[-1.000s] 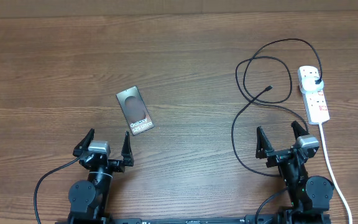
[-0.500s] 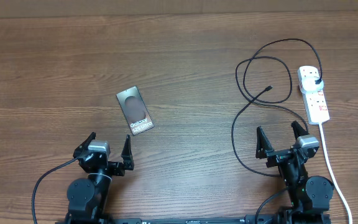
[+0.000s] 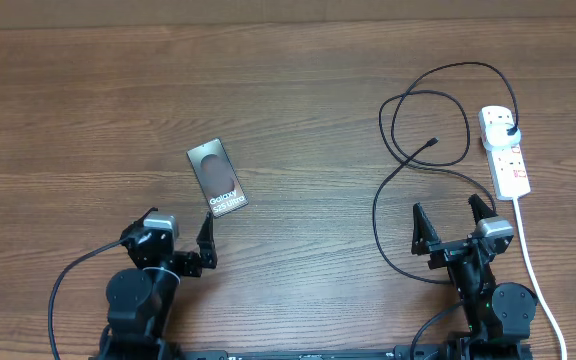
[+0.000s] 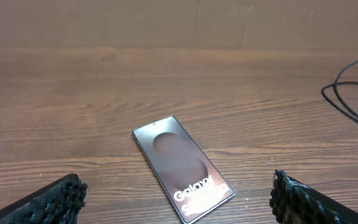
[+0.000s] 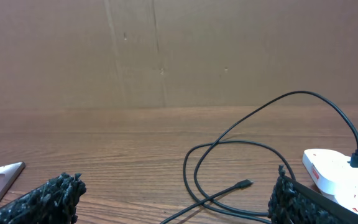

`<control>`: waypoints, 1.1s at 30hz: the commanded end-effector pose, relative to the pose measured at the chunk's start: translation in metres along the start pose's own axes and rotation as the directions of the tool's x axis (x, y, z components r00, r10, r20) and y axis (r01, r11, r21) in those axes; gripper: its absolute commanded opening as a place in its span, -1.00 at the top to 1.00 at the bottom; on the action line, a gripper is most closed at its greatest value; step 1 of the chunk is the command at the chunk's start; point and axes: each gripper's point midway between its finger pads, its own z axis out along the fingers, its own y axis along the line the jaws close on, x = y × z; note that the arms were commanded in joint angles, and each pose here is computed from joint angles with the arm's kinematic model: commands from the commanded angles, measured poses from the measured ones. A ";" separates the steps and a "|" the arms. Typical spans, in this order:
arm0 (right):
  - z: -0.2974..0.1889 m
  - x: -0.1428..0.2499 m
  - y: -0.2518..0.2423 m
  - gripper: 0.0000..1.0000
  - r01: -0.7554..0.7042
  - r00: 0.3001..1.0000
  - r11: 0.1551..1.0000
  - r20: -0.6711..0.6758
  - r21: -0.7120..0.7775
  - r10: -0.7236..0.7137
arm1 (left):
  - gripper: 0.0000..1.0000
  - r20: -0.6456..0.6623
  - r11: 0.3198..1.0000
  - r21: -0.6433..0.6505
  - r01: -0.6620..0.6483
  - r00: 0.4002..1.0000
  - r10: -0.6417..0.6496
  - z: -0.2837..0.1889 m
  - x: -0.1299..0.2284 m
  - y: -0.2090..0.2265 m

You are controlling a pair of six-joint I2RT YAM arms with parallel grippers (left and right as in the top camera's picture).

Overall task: Plug charger to phone and switch on socket
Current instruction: 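Move the left gripper forward over the silver phone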

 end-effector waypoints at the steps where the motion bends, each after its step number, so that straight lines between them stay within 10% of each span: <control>1: 0.000 0.002 0.002 -1.00 -0.002 1.000 1.000 0.000 -0.011 0.002 | -1.00 0.022 0.999 0.031 0.032 0.999 -0.033 -0.003 -0.026 -0.008; 12: 0.000 0.002 0.002 -1.00 -0.002 1.000 1.000 0.000 -0.010 0.002 | -1.00 -0.169 0.999 0.026 0.048 0.985 -0.043 0.014 -0.075 -0.016; 18: 0.000 0.002 0.002 -1.00 -0.002 1.000 1.000 0.000 -0.011 0.002 | -1.00 -0.187 0.946 0.324 -0.004 0.980 0.068 0.027 -0.107 -0.067; 33: 0.000 0.002 0.002 -1.00 -0.002 1.000 1.000 0.000 -0.011 0.002 | -1.00 -0.396 0.844 0.517 0.144 0.914 0.087 0.040 -0.059 -0.100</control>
